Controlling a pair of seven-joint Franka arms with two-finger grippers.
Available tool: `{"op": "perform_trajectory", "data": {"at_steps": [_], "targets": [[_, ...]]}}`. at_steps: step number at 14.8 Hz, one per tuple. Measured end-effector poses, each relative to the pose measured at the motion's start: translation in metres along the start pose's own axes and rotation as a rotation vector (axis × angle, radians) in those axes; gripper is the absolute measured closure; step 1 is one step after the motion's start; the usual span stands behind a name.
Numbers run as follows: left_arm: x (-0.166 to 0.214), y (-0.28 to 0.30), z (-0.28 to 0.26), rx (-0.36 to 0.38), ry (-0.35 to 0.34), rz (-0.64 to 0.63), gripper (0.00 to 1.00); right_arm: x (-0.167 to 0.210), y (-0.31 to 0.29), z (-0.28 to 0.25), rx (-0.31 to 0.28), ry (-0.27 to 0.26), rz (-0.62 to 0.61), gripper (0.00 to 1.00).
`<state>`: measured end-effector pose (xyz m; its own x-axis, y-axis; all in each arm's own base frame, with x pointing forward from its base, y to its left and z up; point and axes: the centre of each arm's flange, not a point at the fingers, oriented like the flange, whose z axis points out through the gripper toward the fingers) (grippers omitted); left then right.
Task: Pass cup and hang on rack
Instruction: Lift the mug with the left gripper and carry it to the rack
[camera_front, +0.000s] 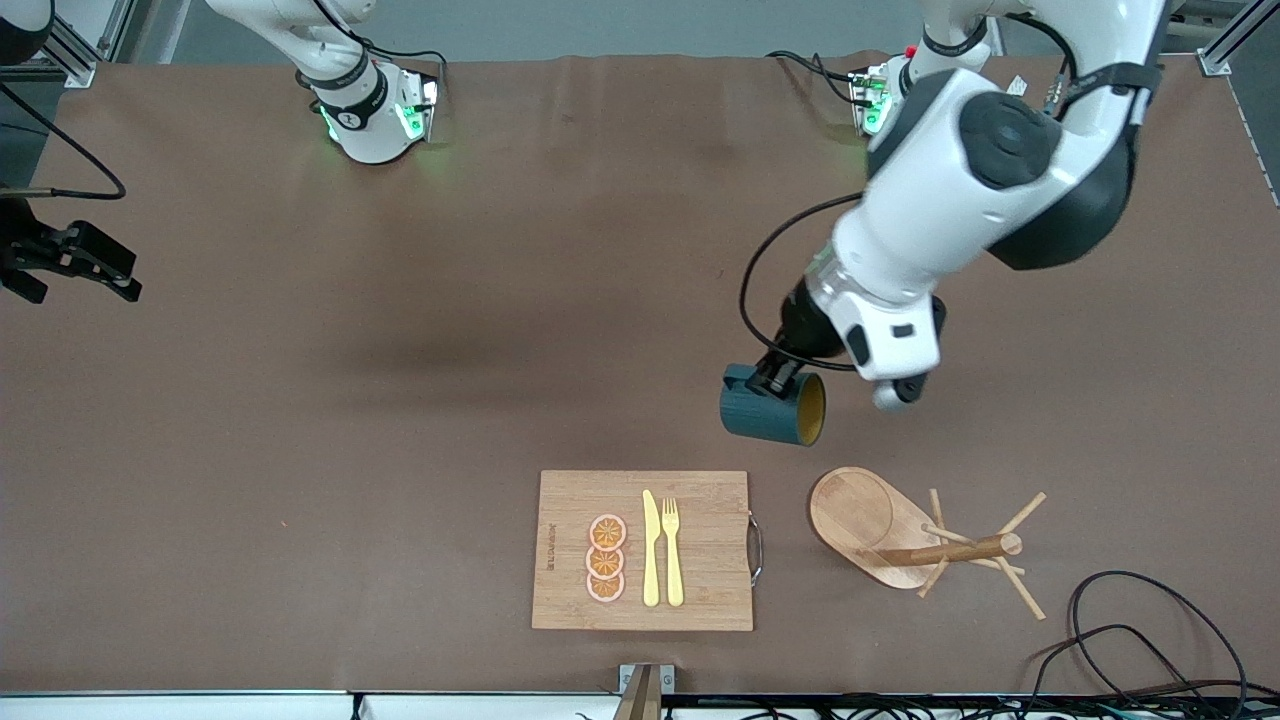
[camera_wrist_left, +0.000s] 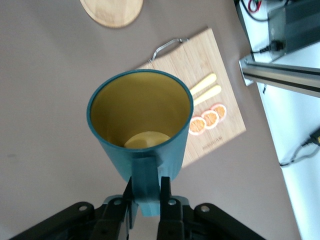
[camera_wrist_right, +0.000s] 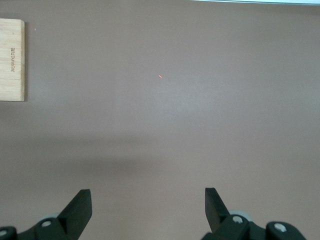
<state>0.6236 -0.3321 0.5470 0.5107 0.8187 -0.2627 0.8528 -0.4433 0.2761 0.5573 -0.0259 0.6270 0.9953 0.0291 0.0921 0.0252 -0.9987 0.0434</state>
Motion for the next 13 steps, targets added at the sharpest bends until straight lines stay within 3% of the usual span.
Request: {"op": "perform_trajectory", "data": {"at_steps": [8, 13], "targets": [[0.145, -0.007, -0.02, -0.165, -0.327, -0.128, 0.79, 0.0, 0.0, 0.0, 0.0, 0.0, -0.002, 0.0], [0.221, -0.022, 0.011, -0.228, -0.451, -0.174, 0.79, 0.0, 0.0, 0.0, 0.0, 0.0, -0.003, 0.0]]}}
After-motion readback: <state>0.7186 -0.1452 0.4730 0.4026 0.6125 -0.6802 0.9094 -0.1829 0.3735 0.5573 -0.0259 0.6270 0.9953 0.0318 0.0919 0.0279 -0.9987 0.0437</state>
